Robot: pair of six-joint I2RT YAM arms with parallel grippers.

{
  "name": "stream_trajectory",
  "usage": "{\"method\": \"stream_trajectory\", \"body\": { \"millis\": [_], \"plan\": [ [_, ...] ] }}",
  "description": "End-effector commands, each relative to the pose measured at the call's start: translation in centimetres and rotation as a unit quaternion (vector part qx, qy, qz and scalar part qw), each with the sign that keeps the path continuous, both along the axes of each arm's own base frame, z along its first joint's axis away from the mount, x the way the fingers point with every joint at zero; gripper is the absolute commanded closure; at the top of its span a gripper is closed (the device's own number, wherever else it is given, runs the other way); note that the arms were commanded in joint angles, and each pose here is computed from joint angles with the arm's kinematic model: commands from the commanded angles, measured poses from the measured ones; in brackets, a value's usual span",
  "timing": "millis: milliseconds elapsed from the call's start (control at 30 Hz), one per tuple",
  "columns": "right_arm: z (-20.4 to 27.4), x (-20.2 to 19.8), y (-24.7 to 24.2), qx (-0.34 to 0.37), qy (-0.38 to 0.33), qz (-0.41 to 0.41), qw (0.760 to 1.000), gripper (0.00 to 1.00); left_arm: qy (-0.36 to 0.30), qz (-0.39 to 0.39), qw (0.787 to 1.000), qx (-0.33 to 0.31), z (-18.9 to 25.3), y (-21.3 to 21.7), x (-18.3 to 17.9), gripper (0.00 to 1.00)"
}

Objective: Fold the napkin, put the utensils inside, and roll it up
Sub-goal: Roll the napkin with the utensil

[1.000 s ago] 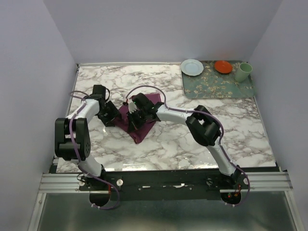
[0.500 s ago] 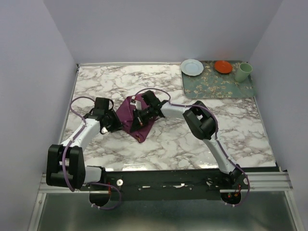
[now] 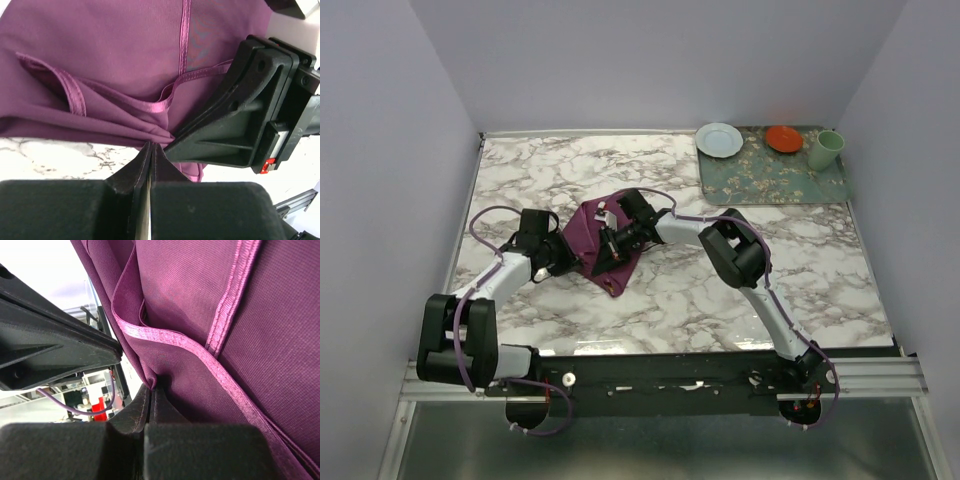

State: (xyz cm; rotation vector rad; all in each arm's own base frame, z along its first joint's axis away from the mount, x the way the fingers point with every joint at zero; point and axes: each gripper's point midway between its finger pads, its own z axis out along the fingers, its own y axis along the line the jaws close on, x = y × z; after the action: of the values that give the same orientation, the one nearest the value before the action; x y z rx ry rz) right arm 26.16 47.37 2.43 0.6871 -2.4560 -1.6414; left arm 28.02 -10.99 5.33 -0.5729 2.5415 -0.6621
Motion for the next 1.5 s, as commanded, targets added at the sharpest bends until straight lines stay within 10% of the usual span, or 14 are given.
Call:
{"method": "stream_trajectory", "body": {
  "millis": [0, 600, 1267, 1467],
  "plan": [
    [-4.9, -0.9, -1.5, -0.064, 0.038, -0.013, 0.997, 0.99, -0.011, -0.004, 1.000, -0.009, -0.1, -0.5, 0.7, 0.92],
    [-2.5, -0.3, -1.5, -0.058, 0.021, -0.002, 0.998, 0.91, 0.057, 0.019, 0.998, 0.036, -5.6, 1.2, -0.4, 1.00],
    [6.9, 2.2, -4.0, -0.135, -0.225, 0.026, 0.965, 0.41, 0.128, 0.035, 0.990, 0.056, -6.6, 1.8, -0.8, 1.00],
    [5.8, 0.2, -4.4, -0.187, -0.372, 0.033, 0.909, 0.28, 0.129, 0.035, 0.990, 0.055, -6.6, 1.7, -0.8, 1.00]
  ]
}}
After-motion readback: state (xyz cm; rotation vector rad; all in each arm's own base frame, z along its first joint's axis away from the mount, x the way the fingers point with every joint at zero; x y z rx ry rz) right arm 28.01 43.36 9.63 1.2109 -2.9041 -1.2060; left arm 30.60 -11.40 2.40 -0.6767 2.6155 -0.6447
